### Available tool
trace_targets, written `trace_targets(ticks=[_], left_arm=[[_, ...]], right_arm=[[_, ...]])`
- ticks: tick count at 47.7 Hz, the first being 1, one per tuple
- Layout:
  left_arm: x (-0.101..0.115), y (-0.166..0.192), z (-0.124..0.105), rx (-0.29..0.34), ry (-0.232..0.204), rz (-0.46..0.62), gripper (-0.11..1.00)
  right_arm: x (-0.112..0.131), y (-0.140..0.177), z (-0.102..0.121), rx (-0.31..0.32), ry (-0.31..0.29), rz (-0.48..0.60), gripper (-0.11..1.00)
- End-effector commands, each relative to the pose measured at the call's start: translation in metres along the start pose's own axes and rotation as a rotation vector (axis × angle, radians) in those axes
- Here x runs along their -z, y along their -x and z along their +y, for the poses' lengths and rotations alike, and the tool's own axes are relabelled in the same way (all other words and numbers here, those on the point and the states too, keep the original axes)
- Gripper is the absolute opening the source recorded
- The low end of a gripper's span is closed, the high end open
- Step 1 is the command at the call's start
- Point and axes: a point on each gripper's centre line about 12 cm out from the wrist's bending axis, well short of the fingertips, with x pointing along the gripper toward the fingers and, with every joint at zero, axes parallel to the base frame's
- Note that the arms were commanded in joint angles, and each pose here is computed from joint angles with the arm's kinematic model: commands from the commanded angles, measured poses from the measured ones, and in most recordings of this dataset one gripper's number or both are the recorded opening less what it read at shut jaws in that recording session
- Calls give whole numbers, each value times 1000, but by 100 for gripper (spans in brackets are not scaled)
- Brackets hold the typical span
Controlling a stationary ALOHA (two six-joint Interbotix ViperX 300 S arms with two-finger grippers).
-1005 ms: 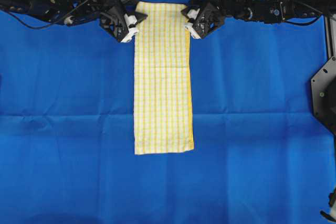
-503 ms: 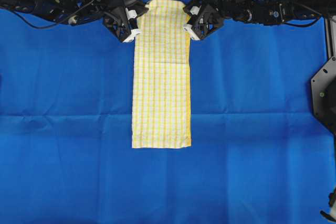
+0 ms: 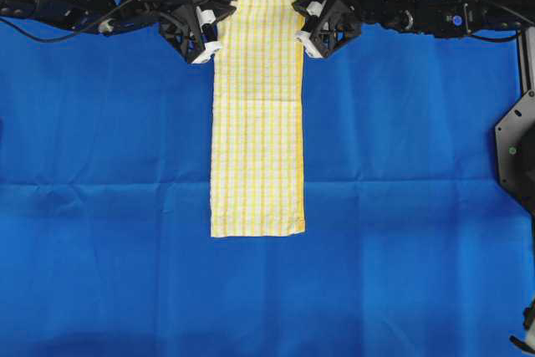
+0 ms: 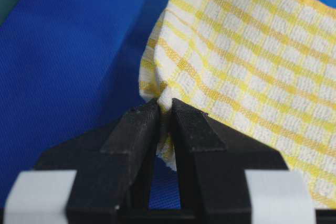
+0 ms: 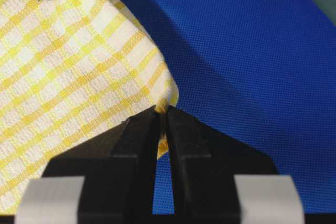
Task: Fold the yellow towel.
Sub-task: 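Grasp the strip's top corners with both grippers, then fold the top end down toward the bottom end with both grippers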
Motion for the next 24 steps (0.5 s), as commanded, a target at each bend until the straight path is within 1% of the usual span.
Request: trace_targets(ticks=[1,7,12,18,23,24], left_arm=[[-16,7,-2,2,-5,-46,6],[-17,11,-11,22,-17,-45,6],[-20,18,-22,45,-21,-51,6],[-21,36,-43,91,-46,-64,6],[-20,53,-64,138,-73,-74,6],[-19,58,-71,155,-83,-77,6]], right_arm=[[-14,10,3,-13,-3,-44,5],[-12,15,7,-25,-1,-41,5],[-10,24,18,-52,10,-44,5],[0,37,37,-99,24,-38,5],[14,53,57,-151,40,-25,5],[17,55,60,-159,43,-22,5]])
